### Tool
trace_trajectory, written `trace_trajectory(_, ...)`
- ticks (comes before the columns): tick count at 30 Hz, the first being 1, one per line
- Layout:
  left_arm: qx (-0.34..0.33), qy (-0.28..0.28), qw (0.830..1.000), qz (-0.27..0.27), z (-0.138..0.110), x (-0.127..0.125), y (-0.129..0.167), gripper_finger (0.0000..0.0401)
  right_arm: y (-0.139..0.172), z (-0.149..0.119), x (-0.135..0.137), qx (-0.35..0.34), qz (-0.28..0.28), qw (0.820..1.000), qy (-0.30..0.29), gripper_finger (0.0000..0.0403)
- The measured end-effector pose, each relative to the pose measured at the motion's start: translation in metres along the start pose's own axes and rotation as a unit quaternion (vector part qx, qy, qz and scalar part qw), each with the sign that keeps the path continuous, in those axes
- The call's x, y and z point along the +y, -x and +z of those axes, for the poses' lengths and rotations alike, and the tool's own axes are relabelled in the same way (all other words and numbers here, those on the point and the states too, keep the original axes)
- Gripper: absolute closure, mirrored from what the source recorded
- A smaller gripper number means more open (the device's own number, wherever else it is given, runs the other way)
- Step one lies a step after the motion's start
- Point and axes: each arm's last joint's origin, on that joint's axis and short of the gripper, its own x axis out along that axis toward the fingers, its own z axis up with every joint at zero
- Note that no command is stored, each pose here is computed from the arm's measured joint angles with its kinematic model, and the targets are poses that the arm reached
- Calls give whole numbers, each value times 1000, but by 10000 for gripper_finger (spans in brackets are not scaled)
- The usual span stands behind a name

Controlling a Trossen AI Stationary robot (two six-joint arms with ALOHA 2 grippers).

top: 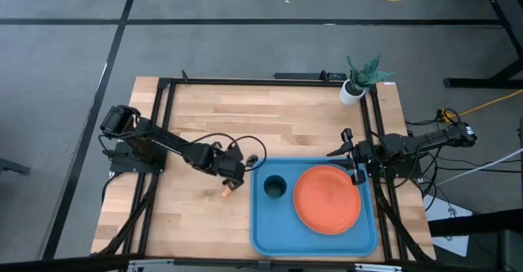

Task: Pick and place plate/cup/fork/spoon on tray
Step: Adjust the green cup

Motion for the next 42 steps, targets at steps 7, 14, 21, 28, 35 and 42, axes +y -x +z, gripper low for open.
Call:
trace_trajectory(7, 0, -10, 997, -78, 5, -10, 1, 389, 0, 0, 0, 0, 0, 1000, 0, 313)
trace_trajectory(14, -4, 8, 989, -147, 16, -15, 1, 345, 0, 0, 0, 0, 0, 1000, 0, 313)
trace_trajectory(21, -14, -31, 954, -296, 8, -47, 19, 346, 0, 0, 0, 0, 0, 1000, 0, 313)
trace_trajectory(28, -129, -14, 937, -325, -12, -80, 45, 395, 0, 0, 0, 0, 0, 1000, -1, 313)
trace_trajectory(35, -222, -34, 910, -347, -25, -106, 50, 400, 0, 0, 0, 0, 0, 1000, 0, 313)
trace_trajectory(42, -229, -85, 912, -329, -19, -149, 24, 400, 0, 0, 0, 0, 0, 1000, 0, 313)
